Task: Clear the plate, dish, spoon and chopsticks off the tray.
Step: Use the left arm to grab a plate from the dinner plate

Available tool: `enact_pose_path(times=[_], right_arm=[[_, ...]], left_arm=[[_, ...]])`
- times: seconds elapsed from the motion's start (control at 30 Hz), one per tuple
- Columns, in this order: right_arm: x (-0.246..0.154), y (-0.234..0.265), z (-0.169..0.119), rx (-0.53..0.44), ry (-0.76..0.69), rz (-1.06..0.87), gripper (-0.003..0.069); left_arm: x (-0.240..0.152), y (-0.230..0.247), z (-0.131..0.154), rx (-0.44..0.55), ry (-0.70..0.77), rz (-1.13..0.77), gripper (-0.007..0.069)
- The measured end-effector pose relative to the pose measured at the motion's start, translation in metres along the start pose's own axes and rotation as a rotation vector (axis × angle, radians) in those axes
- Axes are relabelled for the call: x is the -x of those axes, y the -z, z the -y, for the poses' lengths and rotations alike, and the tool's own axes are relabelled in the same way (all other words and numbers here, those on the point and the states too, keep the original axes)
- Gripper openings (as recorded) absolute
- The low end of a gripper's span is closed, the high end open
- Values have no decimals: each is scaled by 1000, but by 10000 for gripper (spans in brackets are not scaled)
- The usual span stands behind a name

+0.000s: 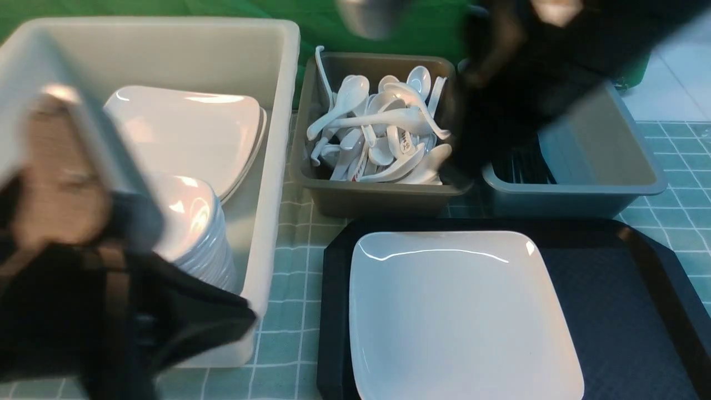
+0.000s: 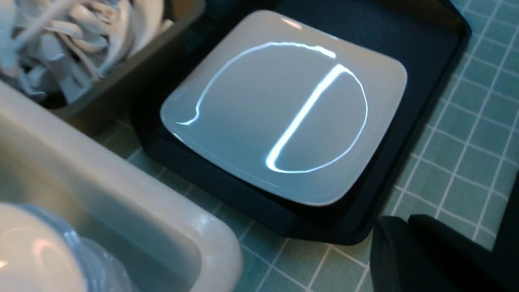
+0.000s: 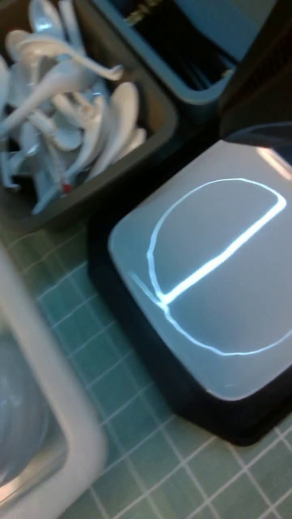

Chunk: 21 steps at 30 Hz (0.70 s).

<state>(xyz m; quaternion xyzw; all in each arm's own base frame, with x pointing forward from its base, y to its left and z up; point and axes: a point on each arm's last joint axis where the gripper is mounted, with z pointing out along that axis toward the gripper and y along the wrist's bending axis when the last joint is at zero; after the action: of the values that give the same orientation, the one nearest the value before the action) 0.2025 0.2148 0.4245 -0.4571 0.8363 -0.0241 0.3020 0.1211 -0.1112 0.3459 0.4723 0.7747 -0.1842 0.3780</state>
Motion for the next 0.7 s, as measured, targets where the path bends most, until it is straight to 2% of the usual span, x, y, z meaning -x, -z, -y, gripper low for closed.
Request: enact_pose_path(times=[0.03, 0.2, 0.33, 0.37, 0.47, 0.67, 0.7], right_arm=[[-27, 12, 2, -6, -37, -11, 31], [-98, 24, -8, 2, -115, -48, 34], [-133, 34, -13, 0, -162, -20, 41], [-149, 37, -15, 0, -187, -14, 43], [-167, 42, -17, -1, -214, 6, 46], [-200, 59, -20, -8, -253, 89, 52], [-203, 61, -19, -9, -257, 103, 53]], left_arm=[[3, -25, 1, -47, -51, -73, 8], [13, -100, 23, -169, -293, -271, 12], [12, -143, 33, -184, -470, -385, 35], [9, -164, 37, -187, -550, -429, 67], [5, -182, 38, -197, -618, -454, 136], [-10, -209, 38, -262, -789, -509, 402], [-11, -211, 38, -267, -807, -507, 428]])
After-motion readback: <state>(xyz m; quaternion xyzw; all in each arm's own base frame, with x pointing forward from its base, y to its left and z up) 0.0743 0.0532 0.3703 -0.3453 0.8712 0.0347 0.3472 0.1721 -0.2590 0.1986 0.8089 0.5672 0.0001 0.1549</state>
